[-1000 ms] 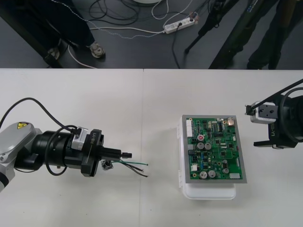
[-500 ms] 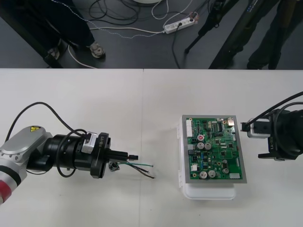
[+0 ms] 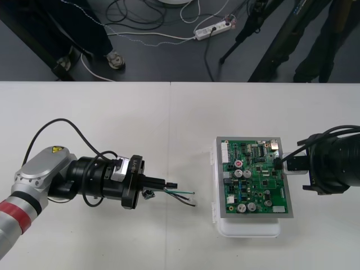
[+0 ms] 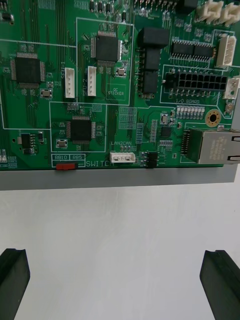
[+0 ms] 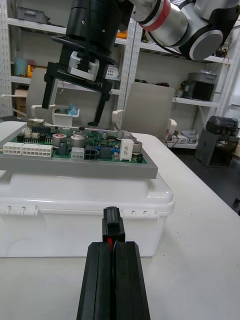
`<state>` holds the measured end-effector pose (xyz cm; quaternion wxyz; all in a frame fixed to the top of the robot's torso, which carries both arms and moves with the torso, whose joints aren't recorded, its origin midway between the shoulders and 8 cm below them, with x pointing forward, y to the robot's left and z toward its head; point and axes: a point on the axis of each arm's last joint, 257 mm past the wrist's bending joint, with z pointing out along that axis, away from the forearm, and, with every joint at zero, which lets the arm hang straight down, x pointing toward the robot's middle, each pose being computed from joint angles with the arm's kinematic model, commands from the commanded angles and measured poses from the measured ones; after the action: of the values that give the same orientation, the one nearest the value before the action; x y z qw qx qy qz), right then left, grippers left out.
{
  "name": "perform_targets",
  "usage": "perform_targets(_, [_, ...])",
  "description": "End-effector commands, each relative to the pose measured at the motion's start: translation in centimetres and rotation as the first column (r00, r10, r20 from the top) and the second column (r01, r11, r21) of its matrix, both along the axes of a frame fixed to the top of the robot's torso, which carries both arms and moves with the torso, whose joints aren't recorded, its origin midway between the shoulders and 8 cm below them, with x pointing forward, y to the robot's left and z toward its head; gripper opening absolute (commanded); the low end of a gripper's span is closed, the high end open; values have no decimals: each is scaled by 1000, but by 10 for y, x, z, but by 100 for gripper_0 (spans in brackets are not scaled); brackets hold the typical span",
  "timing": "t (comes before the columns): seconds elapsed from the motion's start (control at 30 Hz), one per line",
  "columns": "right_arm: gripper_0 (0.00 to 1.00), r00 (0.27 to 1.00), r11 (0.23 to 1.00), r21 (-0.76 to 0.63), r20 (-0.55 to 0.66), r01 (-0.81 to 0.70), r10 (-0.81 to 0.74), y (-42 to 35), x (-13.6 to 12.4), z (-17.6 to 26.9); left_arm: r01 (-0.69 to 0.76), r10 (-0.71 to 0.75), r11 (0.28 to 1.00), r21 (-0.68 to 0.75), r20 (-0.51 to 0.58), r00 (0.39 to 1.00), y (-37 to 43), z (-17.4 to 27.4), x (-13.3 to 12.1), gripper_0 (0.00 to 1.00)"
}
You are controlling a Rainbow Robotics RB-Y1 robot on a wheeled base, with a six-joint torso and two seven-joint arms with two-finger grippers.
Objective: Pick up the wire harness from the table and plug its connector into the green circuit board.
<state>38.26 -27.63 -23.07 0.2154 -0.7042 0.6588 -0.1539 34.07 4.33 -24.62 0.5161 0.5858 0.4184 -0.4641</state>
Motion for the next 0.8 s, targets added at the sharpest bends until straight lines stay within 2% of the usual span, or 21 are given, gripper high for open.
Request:
perform_targets(0.03, [100, 1000, 1000, -24, -6, -2, 2, 9, -8, -13, 59, -57, 998, -16, 117, 991, -23, 12, -1, 0])
perform_targets(0.2, [100, 999, 999, -26, -17, 27, -28, 6, -10, -23, 55, -54, 998, -9, 126, 991, -30, 11, 2, 0])
perform_targets(0.4, [100, 993, 997, 17, -91, 74, -72, 7, -14, -49, 52, -52, 999, 4, 134, 990, -40, 11, 7, 0])
perform_targets(0.8, [100, 991, 998, 6, -122, 56, -55, 19, -23, -64, 34, -34, 999, 1, 132, 991, -49, 12, 13, 0])
